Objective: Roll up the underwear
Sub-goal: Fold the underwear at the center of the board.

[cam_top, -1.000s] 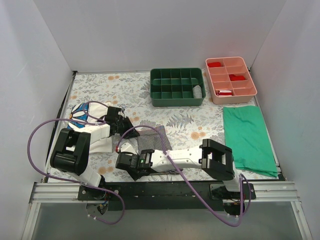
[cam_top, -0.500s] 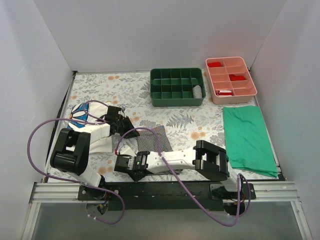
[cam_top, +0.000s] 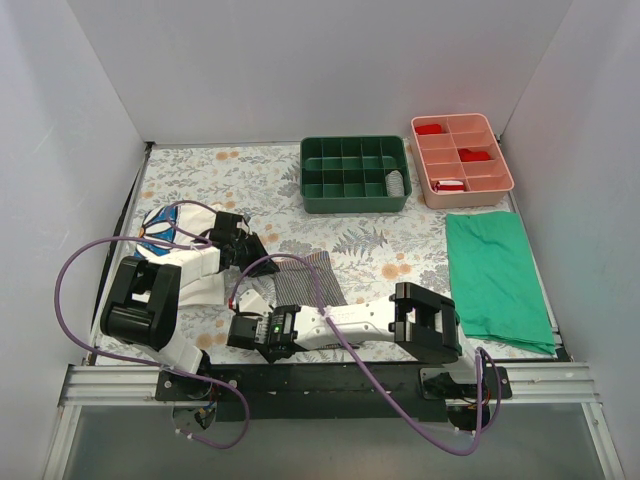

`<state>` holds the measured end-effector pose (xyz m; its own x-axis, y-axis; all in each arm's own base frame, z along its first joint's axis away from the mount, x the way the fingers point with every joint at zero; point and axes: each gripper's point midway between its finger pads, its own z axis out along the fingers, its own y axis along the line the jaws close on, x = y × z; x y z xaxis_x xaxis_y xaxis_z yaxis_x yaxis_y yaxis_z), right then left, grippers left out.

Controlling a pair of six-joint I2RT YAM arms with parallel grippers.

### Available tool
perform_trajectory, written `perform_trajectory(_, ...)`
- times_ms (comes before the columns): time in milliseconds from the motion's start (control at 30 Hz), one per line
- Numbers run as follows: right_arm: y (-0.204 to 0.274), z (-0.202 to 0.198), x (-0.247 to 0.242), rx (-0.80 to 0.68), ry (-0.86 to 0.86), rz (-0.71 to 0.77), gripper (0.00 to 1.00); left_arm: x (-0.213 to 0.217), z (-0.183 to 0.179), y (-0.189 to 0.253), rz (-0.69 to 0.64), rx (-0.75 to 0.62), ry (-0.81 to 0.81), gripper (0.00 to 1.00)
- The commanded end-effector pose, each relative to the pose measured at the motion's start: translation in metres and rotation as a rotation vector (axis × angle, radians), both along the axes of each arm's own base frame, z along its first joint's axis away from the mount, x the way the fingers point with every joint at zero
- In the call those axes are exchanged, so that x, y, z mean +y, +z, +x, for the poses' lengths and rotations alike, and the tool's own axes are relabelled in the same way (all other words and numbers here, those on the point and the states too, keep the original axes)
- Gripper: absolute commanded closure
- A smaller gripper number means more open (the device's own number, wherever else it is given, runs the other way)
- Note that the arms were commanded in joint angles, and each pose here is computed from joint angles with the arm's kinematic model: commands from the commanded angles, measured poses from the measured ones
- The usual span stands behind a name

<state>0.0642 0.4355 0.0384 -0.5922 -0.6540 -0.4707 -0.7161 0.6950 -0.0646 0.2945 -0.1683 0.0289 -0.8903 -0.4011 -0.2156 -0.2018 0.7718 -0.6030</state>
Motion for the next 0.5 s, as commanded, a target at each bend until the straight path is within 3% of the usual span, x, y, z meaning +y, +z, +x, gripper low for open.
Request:
perform_trajectory(0, 0.029, 0.008, 0.003, -0.051, -0.036, 0.062, 0.5, -0.002, 0.009, 0.012, 0.001, -0.043, -0.013, 0.97)
perform_trajectory(100, 0.028, 0.008, 0.002, -0.05, -0.043, 0.057, 0.45, -0.001, 0.009, 0.012, 0.0, -0.042, -0.01, 0.97)
perform_trajectory(467, 0.009, 0.002, 0.003, 0.002, -0.035, 0.038, 0.48, -0.003, 0.012, 0.014, -0.004, -0.048, -0.014, 0.97)
